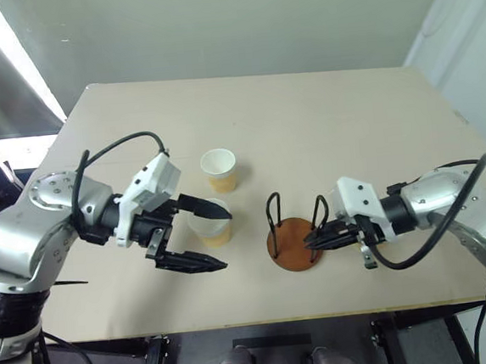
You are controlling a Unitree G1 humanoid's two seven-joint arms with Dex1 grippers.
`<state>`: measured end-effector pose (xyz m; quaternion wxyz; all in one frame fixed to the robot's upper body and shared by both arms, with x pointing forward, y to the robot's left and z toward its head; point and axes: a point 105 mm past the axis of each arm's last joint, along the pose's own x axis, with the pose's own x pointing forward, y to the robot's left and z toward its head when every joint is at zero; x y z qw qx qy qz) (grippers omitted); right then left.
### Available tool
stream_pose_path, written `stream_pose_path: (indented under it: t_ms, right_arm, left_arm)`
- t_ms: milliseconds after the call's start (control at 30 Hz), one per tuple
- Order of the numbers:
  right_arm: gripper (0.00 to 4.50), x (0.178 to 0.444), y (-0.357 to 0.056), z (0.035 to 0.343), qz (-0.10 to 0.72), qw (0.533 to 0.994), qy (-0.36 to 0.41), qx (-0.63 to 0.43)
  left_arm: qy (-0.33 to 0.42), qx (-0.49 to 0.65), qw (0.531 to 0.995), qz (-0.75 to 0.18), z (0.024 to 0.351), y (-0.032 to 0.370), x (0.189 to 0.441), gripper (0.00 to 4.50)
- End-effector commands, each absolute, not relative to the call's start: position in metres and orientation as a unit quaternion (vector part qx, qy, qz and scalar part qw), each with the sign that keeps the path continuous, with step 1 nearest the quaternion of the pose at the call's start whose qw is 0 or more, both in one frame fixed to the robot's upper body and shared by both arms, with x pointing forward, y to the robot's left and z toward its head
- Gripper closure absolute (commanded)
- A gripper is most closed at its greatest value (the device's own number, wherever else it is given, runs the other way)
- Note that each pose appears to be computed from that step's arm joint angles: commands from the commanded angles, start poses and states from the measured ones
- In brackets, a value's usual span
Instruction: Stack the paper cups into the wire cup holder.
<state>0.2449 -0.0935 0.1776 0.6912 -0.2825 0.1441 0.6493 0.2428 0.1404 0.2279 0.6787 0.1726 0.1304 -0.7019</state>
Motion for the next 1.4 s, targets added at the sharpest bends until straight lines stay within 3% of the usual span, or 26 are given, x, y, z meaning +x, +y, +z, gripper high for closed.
stream_pose_path:
  t_ms: [33, 100, 200, 567, 1133, 1400]
  right_arm:
    - [4.46, 0.246, -0.094, 0.173, 0.649, 0.683, 0.138, -0.305]
    - [4.46, 0.248, -0.095, 0.167, 0.646, 0.681, 0.143, -0.314]
    - [3.79, 0.251, -0.097, 0.161, 0.643, 0.678, 0.149, -0.322]
    - [0.02, 0.255, -0.104, 0.168, 0.627, 0.692, 0.138, -0.330]
    - [0.02, 0.233, -0.127, 0.194, 0.608, 0.711, 0.154, -0.317]
    - [0.02, 0.236, -0.154, 0.209, 0.560, 0.736, 0.171, -0.339]
  left_arm:
    - [0.106, 0.190, 0.676, -0.704, 0.239, 0.139, 0.239, 0.00]
    - [0.105, 0.190, 0.677, -0.704, 0.239, 0.138, 0.240, 0.00]
    - [0.103, 0.190, 0.677, -0.704, 0.240, 0.137, 0.241, 0.00]
    - [0.098, 0.185, 0.678, -0.705, 0.239, 0.135, 0.242, 0.00]
    - [0.085, 0.176, 0.670, -0.716, 0.242, 0.122, 0.246, 0.00]
    - [0.082, 0.182, 0.658, -0.726, 0.241, 0.118, 0.242, 0.00]
